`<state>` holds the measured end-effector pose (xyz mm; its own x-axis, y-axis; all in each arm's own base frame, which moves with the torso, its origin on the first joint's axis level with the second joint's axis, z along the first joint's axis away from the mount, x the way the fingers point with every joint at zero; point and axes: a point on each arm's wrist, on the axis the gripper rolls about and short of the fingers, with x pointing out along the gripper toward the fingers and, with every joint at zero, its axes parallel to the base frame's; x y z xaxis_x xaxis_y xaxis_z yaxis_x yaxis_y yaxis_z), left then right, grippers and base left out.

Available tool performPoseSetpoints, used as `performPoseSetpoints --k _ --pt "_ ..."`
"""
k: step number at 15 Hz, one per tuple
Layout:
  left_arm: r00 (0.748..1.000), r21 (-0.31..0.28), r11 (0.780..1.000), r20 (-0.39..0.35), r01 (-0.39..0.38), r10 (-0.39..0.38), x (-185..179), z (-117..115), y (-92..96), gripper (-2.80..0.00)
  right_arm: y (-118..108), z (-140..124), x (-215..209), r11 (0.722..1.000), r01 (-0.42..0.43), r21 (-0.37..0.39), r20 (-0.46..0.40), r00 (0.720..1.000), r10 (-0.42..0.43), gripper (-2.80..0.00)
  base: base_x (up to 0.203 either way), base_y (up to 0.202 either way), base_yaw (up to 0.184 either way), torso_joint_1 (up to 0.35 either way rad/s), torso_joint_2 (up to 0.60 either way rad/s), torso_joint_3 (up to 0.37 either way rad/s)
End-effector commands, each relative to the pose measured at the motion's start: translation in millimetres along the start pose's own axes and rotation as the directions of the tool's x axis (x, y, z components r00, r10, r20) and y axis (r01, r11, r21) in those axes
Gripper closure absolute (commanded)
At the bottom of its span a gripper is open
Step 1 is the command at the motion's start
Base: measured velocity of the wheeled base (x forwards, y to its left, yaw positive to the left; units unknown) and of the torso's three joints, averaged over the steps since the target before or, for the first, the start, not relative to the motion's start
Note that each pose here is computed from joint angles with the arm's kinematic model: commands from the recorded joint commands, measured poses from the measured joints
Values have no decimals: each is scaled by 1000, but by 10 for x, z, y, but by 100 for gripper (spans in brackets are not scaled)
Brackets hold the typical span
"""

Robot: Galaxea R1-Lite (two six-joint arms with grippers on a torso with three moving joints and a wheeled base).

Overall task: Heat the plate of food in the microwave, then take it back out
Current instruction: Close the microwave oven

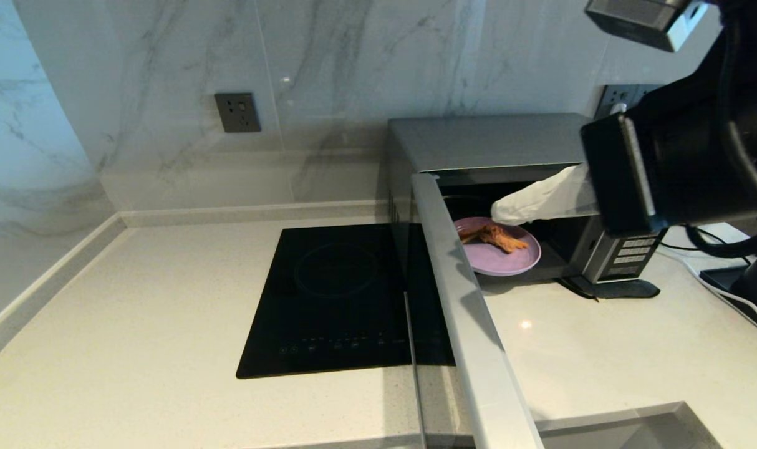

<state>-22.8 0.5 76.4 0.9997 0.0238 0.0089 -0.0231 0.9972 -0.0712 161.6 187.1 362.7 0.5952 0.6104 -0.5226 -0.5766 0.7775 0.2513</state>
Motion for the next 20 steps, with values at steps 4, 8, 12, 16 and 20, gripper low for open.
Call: performPoseSetpoints --k 4,8,12,16,20 --pt "1000 -1 1000 -1 -1 1 1 1 0 0 367 -203 435 999 -46 -30 -135 990 41 0 0 0 0 0 0 0" --pt "1000 -1 1000 -1 -1 1 1 1 0 0 435 -277 557 998 -48 -36 -176 983 41 0 0 0 0 0 0 0" --pt "1000 -1 1000 -1 -1 1 1 1 0 0 409 -349 636 998 48 -47 -177 983 -55 0 0 0 0 0 0 0" --pt "1000 -1 1000 -1 -1 1 1 1 0 0 350 -366 562 983 179 -37 -151 972 -183 0 0 0 0 0 0 0" --pt "1000 -1 1000 -1 -2 2 1 1 0 0 275 -386 462 957 288 -31 -115 950 -289 0 0 0 0 0 0 0"
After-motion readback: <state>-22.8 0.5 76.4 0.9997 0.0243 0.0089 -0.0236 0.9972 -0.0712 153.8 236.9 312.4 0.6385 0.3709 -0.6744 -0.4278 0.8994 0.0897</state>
